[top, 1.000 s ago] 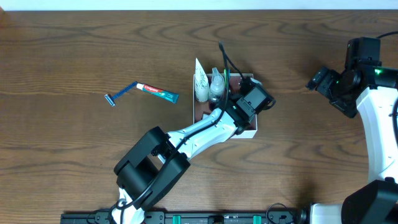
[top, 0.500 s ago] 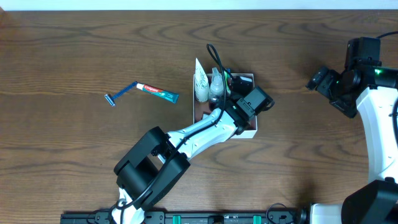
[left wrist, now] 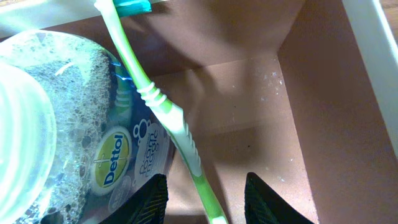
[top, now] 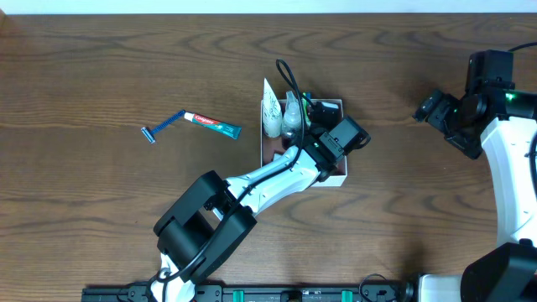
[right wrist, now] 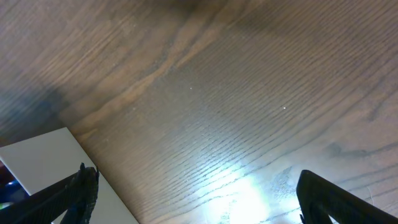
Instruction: Pack container
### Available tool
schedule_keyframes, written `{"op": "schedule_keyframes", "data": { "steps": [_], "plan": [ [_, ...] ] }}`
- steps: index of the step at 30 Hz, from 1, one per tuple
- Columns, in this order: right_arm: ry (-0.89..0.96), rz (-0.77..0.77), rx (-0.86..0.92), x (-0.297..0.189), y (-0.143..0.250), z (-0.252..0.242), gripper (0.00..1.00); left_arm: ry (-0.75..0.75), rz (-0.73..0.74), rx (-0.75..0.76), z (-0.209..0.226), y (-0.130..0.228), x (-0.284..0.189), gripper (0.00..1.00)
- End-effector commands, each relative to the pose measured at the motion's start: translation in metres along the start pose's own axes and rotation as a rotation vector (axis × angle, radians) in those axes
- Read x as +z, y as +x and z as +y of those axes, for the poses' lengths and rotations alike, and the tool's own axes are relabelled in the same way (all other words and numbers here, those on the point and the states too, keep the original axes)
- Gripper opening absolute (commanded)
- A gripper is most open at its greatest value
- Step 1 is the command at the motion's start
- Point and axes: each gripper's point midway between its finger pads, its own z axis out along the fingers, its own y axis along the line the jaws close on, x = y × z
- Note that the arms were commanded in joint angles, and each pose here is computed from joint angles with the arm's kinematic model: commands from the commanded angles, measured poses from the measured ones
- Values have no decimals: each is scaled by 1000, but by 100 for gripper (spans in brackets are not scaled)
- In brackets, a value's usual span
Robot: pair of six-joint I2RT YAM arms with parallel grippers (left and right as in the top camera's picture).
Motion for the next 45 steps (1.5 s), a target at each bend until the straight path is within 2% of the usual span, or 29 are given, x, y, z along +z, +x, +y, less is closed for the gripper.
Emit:
{"op": "schedule_keyframes", "data": {
  "steps": [1, 4, 8, 14, 16, 26, 27, 32, 35, 45],
  "plan": [
    [4, 0, -7, 0, -2, -2, 99, -33, 3, -6, 7, 5, 6, 36],
    [4, 0, -7, 0, -2, -2, 99, -30, 1, -8, 6, 4, 6, 29],
    [4, 0, -7, 0, -2, -2, 99, -30, 2, -7, 6, 4, 7, 28],
    [4, 0, -7, 0, -2, -2, 99, -31, 1, -8, 6, 8, 12, 30],
    [4, 0, -7, 0, -2, -2, 99, -33, 5, -6, 5, 10, 16, 34],
    [4, 0, -7, 0, -2, -2, 99, -42, 17, 2, 4, 17, 25, 34],
    [4, 0, -7, 0, -2, -2, 99, -42, 17, 2, 4, 17, 25, 33],
    [4, 0, -7, 0, -2, -2, 99, -42, 17, 3, 4, 17, 25, 14],
    [4, 0, -7, 0, -2, -2, 99, -40, 15, 2, 4, 16, 24, 8],
    [4, 0, -7, 0, -2, -2, 99, -23, -9, -7, 6, 2, 4, 6]
  ]
}}
